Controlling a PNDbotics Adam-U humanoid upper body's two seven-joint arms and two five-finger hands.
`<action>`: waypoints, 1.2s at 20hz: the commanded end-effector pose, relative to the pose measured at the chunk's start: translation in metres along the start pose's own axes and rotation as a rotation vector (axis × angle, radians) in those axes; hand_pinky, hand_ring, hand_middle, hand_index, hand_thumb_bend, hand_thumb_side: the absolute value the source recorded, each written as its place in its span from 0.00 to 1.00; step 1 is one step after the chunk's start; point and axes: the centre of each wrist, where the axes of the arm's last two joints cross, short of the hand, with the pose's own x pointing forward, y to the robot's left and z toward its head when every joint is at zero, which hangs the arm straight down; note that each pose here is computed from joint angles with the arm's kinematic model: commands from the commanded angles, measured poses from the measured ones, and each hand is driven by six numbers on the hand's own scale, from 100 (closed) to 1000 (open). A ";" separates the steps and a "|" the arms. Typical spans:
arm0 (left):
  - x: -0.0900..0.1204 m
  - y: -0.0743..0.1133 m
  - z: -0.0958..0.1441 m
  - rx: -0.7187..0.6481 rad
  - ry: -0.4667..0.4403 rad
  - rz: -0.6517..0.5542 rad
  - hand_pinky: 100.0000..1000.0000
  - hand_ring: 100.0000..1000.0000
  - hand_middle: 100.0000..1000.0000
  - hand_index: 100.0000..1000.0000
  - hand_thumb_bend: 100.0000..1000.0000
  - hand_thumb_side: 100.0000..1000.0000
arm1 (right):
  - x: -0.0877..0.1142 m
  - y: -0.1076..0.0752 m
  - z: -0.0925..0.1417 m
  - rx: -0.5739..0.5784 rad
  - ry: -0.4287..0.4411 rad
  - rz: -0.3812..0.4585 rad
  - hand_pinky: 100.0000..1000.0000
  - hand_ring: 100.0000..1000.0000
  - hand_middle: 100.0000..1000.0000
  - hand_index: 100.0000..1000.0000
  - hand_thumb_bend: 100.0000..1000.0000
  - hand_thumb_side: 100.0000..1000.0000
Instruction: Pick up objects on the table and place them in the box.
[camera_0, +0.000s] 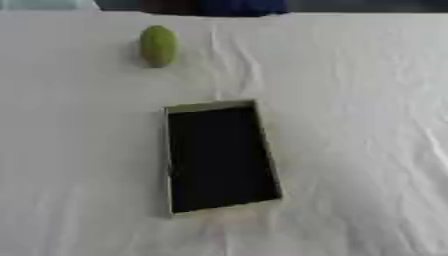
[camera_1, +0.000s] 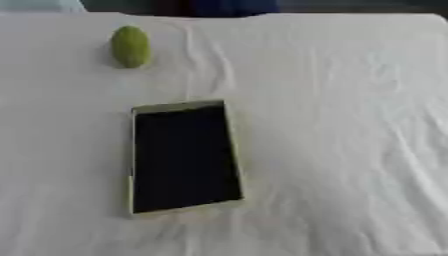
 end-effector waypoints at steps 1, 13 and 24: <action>0.004 0.003 -0.006 0.003 -0.026 -0.008 0.78 0.89 0.75 0.82 0.38 0.22 | 0.007 -0.002 -0.006 0.019 -0.018 0.019 0.83 0.69 0.62 0.82 0.00 0.51; -0.014 0.015 -0.018 -0.120 0.078 -0.144 0.76 0.92 0.75 0.81 0.26 0.32 | 0.008 -0.003 -0.006 0.034 -0.005 0.021 0.83 0.69 0.62 0.82 0.00 0.51; -0.046 0.013 -0.063 -0.218 0.237 -0.261 0.75 0.93 0.74 0.79 0.21 0.36 | 0.006 0.000 -0.008 0.039 0.002 0.000 0.83 0.69 0.62 0.82 0.00 0.51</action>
